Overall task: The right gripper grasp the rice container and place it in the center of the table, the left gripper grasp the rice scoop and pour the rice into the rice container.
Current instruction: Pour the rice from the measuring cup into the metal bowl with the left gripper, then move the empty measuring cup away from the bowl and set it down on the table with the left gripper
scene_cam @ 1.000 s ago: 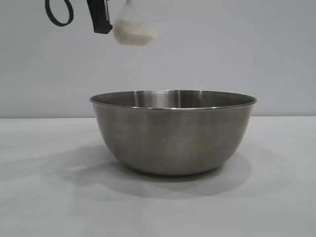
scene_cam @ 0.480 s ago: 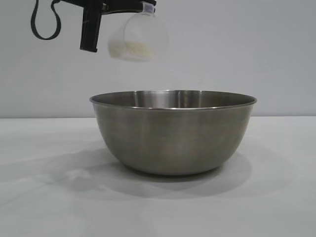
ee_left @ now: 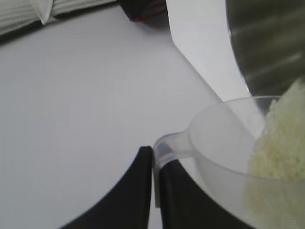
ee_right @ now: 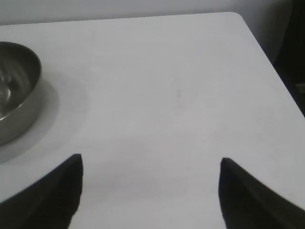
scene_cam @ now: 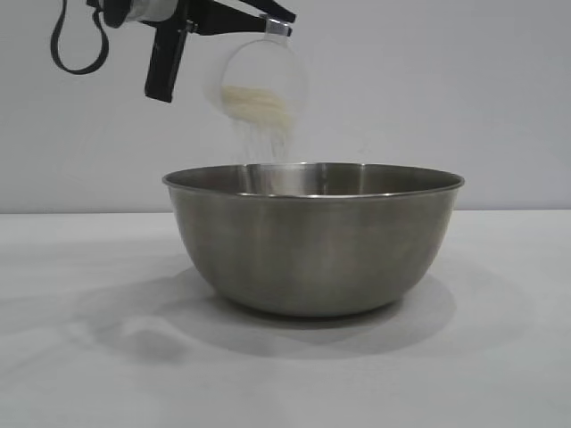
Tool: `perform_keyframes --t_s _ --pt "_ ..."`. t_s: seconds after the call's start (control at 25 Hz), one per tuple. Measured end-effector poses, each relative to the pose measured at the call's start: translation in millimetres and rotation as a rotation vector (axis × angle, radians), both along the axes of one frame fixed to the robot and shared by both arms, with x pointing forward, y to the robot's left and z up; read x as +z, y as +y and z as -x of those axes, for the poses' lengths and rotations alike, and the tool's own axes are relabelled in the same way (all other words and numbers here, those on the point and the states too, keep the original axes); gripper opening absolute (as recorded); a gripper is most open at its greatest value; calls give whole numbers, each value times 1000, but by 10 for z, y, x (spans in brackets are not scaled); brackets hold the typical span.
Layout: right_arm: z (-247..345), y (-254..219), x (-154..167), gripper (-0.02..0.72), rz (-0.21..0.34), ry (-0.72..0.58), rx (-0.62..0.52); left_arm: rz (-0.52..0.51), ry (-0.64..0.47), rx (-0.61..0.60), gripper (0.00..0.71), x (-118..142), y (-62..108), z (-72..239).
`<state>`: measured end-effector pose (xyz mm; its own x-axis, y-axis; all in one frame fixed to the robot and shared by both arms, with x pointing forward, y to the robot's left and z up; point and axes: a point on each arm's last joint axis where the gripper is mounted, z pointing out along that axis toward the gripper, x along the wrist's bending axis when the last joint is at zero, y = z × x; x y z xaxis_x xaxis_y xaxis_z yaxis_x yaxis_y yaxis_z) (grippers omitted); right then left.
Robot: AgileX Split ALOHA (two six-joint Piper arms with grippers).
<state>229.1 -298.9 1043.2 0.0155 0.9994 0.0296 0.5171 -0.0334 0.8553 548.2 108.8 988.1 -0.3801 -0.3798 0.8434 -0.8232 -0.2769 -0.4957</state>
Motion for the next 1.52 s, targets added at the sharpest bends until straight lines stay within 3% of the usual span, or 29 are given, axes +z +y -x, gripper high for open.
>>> perform_keyframes --t_s 0.68,0.96,1.36,1.52 --pt "0 0 0 549 0 0 0 -204 -362 -60 0 -99 2 -55" --pt "0 0 0 549 0 0 0 -252 -462 -83 0 -97 3 -57" --pt "0 0 0 549 0 0 0 -206 -553 -116 0 -33 -25 -28" --pt "0 0 0 549 0 0 0 -149 -476 -80 0 -14 -22 -40"
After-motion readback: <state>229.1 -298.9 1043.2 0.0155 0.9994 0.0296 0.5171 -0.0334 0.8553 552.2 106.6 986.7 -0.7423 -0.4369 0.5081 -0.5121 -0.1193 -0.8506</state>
